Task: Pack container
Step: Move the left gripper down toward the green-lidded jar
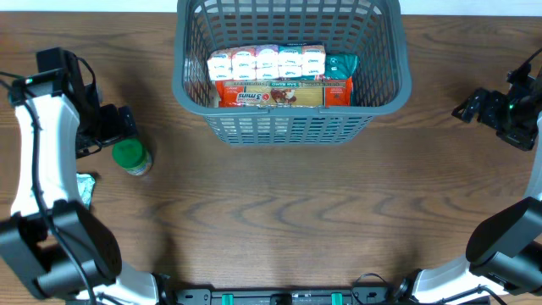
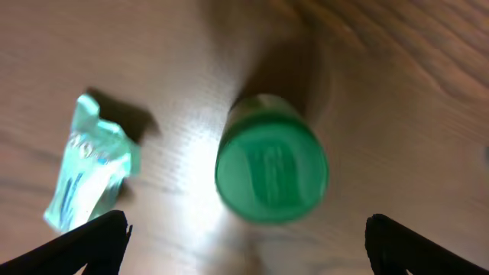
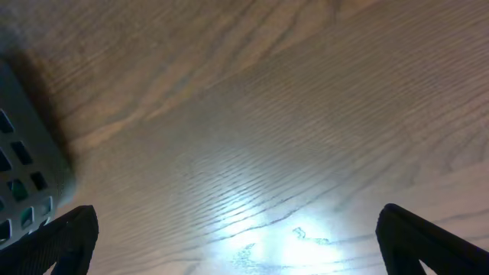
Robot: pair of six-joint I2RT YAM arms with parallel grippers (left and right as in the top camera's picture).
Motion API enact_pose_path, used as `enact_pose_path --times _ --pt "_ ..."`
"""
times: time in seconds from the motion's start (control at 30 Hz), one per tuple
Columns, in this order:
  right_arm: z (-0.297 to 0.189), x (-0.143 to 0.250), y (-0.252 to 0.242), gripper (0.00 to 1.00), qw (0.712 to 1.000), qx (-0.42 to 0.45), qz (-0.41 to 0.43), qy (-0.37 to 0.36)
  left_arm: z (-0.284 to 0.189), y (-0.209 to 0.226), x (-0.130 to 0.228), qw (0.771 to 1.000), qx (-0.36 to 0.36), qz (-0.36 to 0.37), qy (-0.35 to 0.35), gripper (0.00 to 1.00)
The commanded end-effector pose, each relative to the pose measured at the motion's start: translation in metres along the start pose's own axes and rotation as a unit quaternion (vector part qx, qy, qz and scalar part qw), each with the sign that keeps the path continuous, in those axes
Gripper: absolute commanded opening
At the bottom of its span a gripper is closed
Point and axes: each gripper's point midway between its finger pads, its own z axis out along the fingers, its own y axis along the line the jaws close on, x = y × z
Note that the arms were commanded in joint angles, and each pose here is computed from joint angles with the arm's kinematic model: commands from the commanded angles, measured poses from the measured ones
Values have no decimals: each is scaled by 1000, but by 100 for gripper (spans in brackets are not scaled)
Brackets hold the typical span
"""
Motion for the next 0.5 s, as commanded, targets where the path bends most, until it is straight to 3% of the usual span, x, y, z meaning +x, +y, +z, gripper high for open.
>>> enact_pose_path --times 0.0,0.47 --pt "0 -1 0 99 1000 -2 -5 -2 23 0 0 1000 1 -8 27 99" --pt "0 -3 0 99 1000 -2 -5 -7 91 1 -1 996 -6 -10 91 99"
